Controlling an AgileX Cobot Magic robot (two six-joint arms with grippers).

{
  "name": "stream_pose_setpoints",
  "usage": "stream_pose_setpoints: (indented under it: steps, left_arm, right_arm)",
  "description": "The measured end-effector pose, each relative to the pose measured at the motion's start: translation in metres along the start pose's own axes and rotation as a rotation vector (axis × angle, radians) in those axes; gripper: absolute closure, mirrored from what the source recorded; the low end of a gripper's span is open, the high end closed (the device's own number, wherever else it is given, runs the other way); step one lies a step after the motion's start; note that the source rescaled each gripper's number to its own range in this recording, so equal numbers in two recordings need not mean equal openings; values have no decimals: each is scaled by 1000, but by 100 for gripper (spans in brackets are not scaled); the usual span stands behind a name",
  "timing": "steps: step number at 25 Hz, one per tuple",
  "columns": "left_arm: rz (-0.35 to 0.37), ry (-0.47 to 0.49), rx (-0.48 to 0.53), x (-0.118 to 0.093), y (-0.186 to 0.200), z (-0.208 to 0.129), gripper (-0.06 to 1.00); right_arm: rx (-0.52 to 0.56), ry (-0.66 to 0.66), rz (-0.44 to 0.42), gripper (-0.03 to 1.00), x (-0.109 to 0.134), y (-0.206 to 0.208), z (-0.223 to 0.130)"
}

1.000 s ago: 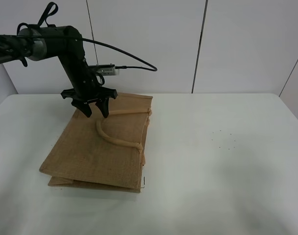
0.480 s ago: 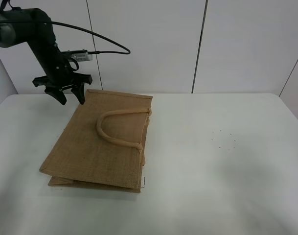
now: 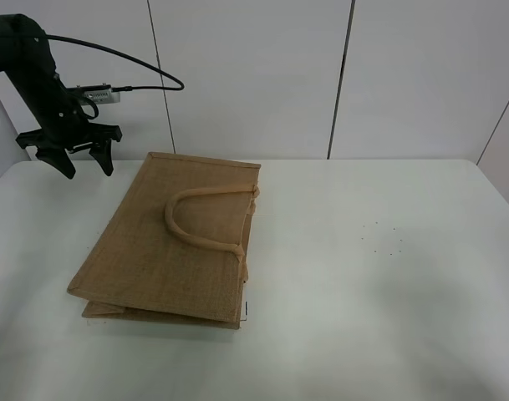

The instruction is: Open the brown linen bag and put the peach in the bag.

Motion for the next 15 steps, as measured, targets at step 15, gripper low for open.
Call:
stream_pose_setpoints:
  steps: [15]
  left_arm:
    - [-53, -4, -250, 12, 146, -74, 0]
  right_arm:
    - [0, 0, 0, -3, 0, 0, 0]
Point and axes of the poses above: a point on each arm's last joint axis where the gripper is mounted, y pointing back along that axis away from the gripper, x along the wrist's bending axis when the last joint is at zero, z = x × y, the point moved 3 cm from there along -y, pointing out along that axis toward the gripper, and after that the axes turned 9 degrees about y, right-handed, at the moved point
